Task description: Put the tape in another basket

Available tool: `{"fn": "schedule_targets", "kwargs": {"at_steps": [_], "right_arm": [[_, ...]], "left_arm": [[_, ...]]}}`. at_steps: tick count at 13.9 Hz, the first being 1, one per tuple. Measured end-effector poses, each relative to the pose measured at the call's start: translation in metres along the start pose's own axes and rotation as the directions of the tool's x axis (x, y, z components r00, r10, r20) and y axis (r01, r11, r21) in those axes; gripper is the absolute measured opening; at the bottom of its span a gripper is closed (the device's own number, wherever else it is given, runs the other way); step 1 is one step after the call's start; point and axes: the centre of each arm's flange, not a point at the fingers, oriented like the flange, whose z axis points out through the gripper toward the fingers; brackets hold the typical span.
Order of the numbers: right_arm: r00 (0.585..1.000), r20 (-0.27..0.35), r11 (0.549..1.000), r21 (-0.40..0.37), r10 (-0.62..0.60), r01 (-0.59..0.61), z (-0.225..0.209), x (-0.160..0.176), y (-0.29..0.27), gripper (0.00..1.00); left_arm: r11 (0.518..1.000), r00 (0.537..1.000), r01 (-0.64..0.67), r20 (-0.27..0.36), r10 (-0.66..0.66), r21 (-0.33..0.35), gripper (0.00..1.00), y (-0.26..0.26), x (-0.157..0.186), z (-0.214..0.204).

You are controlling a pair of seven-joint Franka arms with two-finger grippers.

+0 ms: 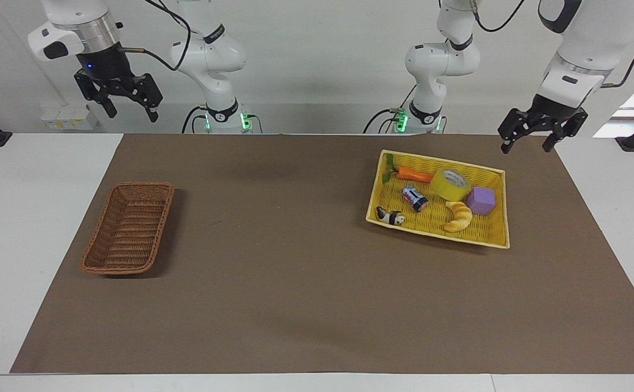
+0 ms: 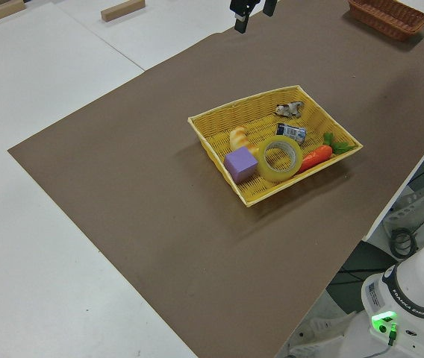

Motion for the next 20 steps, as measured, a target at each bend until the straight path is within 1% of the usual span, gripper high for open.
{"fn": "schedule_targets", "kwargs": {"at_steps": [3,15,20], "right_arm": [[1.0,0.0,1.0,0.0,0.0,0.0,0.0,0.0,0.0,1.0],[1.0,0.0,1.0,0.0,0.0,0.0,0.0,0.0,0.0,1.0],[1.0,0.0,1.0,0.0,0.0,0.0,0.0,0.0,0.0,1.0]], "left_arm": [[1.0,1.0,0.0,0.012,0.0,0.001,1.0,0.0,-0.002,0.0],[1.0,1.0,0.005,0.016,-0.005,-0.002,1.0,-0.003,-0.004,0.0],[1.0,0.999,-0.004,0.041,0.004,-0.002,1.0,-0.001,-0.005,0.012]]}}
